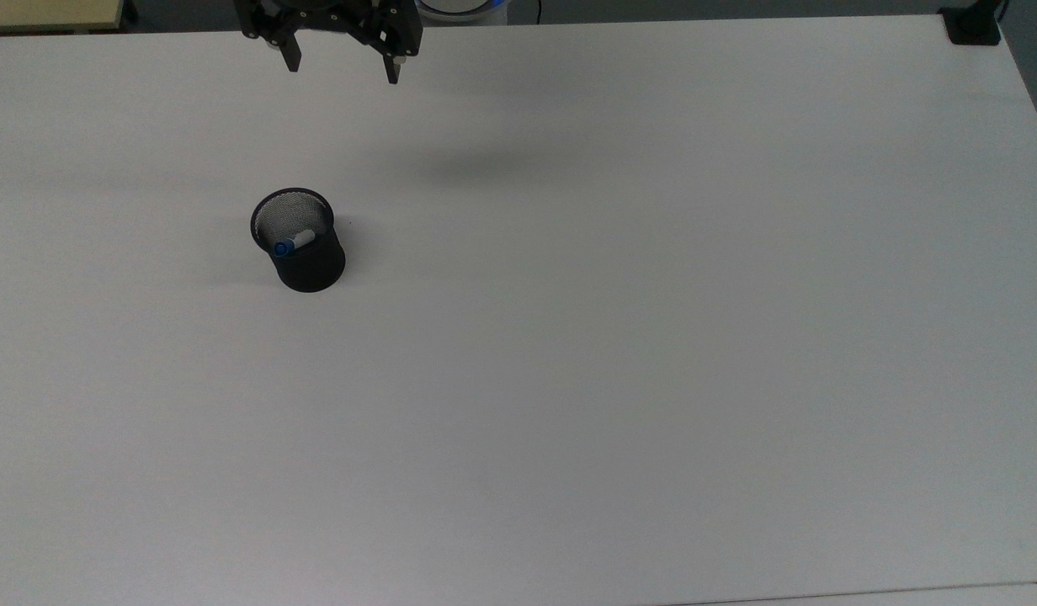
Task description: Remove the marker
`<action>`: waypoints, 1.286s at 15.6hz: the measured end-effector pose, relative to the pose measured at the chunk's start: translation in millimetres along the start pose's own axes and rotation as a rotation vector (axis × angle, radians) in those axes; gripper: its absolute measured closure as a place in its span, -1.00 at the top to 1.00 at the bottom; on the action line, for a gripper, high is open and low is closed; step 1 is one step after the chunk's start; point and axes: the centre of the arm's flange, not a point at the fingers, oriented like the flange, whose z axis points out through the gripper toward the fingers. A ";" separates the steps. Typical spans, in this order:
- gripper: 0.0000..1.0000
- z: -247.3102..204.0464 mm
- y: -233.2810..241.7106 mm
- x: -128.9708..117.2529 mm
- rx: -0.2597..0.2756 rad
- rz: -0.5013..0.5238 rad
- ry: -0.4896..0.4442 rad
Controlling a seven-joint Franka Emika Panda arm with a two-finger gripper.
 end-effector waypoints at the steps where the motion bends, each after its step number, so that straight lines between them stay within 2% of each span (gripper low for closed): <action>1: 1.00 0.0 0.0 0.0 0.000 0.000 0.000; 12: 0.99 3.1 -0.6 1.1 -0.001 -0.001 -0.006; 18: 0.88 3.4 0.8 1.3 -0.001 0.002 -0.006; 20: 0.89 1.5 3.1 4.9 -0.001 0.006 0.024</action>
